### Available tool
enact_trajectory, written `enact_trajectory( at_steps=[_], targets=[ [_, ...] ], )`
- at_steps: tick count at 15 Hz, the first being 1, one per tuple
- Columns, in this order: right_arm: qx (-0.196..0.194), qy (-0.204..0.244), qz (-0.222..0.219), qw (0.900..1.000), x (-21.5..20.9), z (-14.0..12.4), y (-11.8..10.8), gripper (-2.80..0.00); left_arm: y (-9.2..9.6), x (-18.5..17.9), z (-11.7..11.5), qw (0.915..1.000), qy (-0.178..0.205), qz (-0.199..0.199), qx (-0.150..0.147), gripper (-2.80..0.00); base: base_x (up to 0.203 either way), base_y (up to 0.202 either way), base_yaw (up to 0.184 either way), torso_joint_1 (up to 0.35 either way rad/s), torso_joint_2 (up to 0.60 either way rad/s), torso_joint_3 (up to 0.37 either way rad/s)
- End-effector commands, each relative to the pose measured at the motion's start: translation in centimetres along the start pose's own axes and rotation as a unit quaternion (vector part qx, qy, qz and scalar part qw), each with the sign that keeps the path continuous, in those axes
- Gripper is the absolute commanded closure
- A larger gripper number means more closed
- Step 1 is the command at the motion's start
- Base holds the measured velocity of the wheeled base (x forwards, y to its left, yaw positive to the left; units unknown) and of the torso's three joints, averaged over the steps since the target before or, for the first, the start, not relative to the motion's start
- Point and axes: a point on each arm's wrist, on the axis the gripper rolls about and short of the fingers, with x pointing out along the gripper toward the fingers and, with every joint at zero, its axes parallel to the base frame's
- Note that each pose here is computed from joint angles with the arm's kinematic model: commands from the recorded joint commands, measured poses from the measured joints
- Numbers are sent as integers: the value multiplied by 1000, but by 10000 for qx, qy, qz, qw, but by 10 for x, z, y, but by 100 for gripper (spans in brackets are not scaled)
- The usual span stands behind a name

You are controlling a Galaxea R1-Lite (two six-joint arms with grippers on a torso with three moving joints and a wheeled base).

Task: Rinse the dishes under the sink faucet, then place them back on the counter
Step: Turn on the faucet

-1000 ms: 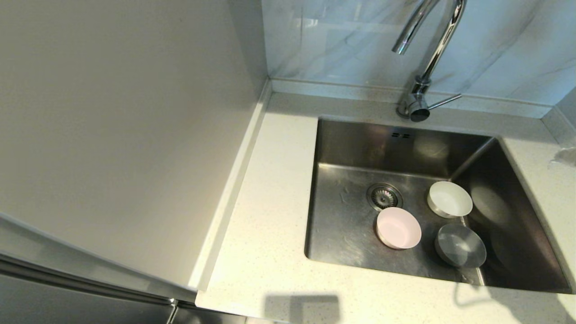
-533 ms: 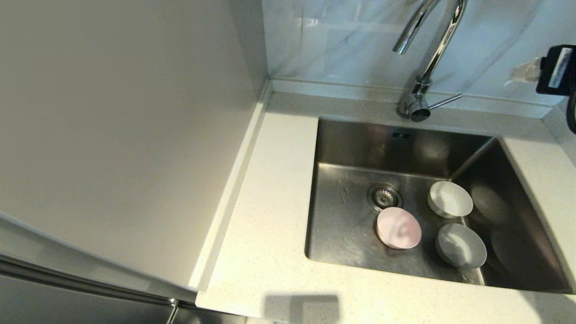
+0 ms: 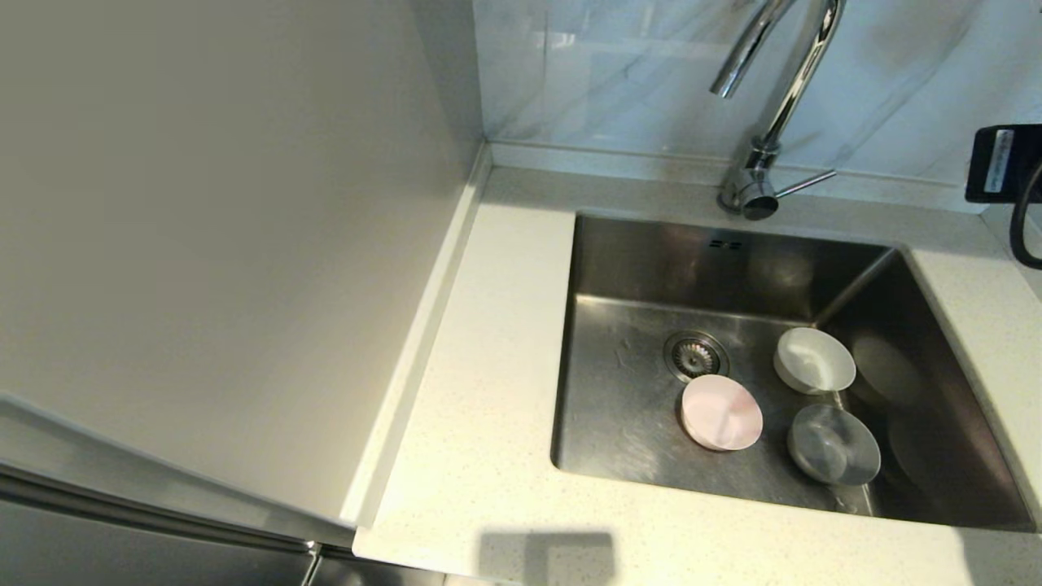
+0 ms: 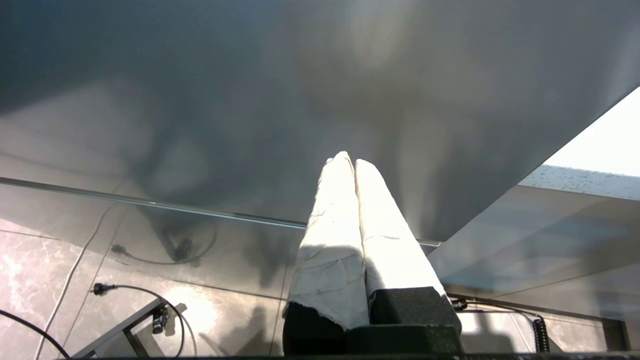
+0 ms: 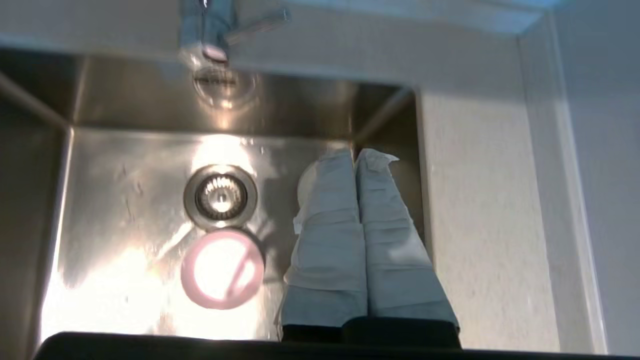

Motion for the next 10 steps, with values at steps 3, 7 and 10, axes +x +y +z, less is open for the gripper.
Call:
enact_trajectory(
  at_steps=[3, 7, 10],
  targets=[
    [71, -20, 6, 10000, -17, -1, -8, 0, 0, 0, 0, 10000, -17, 5, -8, 0, 0, 0, 0, 0, 0, 0],
    [191, -138, 55, 9997, 4, 11, 6, 0, 0, 0, 0, 10000, -17, 0, 0, 0, 0, 0, 0, 0, 0, 0],
    [306, -166, 62, 9994, 28, 24, 19, 0, 0, 0, 0, 10000, -17, 3, 0, 0, 0, 0, 0, 0, 0, 0]
  ],
)
